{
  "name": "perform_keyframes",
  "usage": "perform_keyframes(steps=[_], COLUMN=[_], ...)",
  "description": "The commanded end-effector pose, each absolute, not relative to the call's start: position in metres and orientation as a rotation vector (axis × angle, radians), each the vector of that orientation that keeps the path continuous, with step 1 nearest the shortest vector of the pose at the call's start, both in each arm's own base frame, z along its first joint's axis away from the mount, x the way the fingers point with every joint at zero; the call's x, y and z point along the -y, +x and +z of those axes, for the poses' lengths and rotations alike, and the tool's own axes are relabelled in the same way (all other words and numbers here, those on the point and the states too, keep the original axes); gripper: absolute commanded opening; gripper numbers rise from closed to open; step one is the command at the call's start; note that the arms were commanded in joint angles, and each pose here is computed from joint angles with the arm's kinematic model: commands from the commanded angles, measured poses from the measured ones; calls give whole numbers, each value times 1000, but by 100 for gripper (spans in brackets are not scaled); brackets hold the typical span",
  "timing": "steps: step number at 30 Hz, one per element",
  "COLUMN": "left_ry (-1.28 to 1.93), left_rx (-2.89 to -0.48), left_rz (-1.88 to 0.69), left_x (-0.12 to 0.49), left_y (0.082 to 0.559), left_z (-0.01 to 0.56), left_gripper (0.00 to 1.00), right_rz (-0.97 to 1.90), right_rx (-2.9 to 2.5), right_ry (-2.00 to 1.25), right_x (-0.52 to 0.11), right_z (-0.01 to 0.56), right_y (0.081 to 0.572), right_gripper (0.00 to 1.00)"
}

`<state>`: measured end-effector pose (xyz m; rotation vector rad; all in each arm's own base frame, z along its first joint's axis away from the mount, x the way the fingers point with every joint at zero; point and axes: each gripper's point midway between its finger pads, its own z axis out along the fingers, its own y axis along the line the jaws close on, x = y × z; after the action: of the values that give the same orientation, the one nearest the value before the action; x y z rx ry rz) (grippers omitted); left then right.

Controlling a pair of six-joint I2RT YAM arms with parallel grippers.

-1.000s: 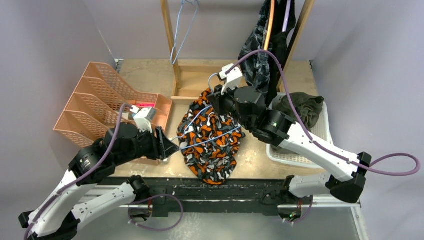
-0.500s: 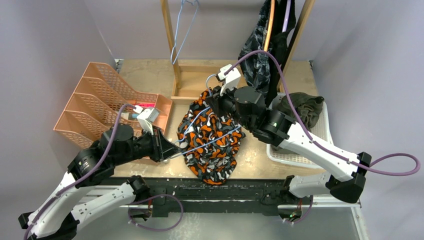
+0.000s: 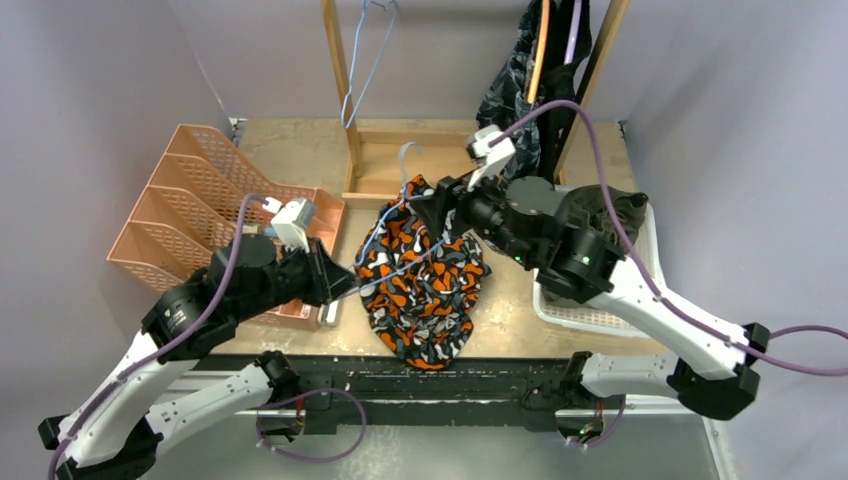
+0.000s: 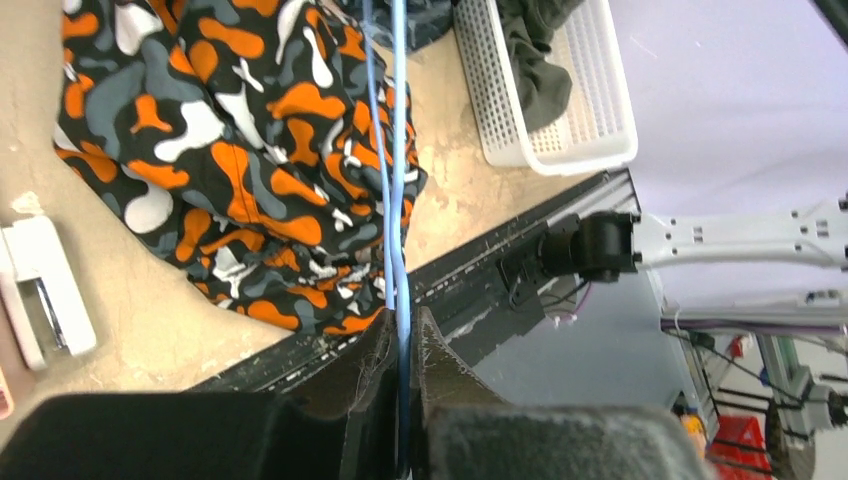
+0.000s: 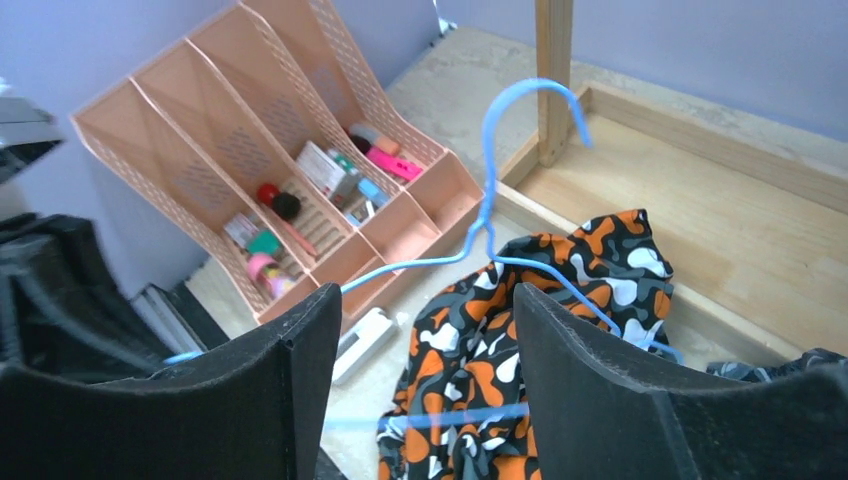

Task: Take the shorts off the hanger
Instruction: Place the hanger on the clothes rod.

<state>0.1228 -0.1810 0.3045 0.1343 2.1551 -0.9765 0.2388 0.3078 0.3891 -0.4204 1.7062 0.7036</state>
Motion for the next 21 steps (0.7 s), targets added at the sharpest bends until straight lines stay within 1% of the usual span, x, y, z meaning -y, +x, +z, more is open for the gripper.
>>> perform_keyframes(steps=[1, 5, 12, 21], left_ry=[111, 85, 70, 19], left_rx=[-2030, -1998, -1896, -1751], left_rz=[-940, -896, -811, -683], left_x=[184, 188, 194, 195], left_y=[147, 163, 195, 235], left_z=[349, 369, 414, 466], left_gripper=[0, 0, 0, 0], right_rz=[789, 748, 753, 755], right_rx=[-1611, -1639, -1687, -1767], right_ry=[-301, -187, -84, -26], right_x=[-279, -249, -215, -199], right_z=[433, 430, 413, 384], right_y=[224, 221, 207, 197], right_gripper=[66, 68, 69, 70])
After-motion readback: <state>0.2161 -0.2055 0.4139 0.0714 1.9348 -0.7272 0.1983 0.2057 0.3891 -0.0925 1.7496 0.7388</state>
